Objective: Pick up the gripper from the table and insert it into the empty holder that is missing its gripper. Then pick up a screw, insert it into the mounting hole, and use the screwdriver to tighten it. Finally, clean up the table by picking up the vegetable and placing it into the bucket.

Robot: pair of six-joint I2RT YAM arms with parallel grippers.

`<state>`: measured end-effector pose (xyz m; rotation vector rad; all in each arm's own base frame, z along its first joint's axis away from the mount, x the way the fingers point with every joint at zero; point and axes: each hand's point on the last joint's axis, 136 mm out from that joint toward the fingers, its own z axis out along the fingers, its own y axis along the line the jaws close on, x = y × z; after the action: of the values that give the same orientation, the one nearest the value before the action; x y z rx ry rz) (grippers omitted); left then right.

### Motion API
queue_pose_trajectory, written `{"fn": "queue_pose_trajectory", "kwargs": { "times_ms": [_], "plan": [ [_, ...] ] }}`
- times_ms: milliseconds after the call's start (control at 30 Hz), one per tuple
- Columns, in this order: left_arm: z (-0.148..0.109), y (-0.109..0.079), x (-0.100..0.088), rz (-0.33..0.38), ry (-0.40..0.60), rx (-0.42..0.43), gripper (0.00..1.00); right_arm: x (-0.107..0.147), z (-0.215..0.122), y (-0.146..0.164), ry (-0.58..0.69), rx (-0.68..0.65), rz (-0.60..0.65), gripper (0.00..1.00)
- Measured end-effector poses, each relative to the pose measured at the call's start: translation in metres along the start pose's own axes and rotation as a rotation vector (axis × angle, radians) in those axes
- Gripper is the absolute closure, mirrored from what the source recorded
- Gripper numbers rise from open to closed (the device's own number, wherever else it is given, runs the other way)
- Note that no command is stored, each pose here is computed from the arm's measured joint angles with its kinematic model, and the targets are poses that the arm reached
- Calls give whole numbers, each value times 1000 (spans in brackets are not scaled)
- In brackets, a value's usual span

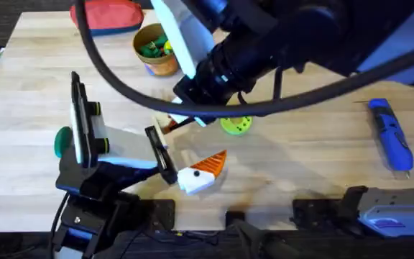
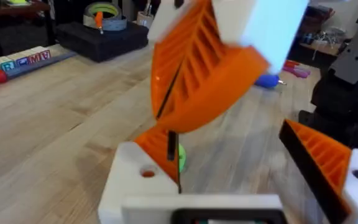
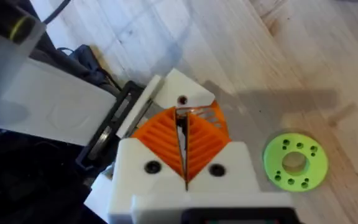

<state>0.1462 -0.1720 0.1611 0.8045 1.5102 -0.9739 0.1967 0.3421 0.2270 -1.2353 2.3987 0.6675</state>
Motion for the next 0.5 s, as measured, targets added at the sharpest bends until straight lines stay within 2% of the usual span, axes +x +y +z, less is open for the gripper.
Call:
{"fn": "queue_pose_trajectory", "kwargs": {
  "times_ms": [500],
  "plan": [
    [0,0,0,4,0,0,13,-9,3,2,-30,-11,1,998]
  ]
}}
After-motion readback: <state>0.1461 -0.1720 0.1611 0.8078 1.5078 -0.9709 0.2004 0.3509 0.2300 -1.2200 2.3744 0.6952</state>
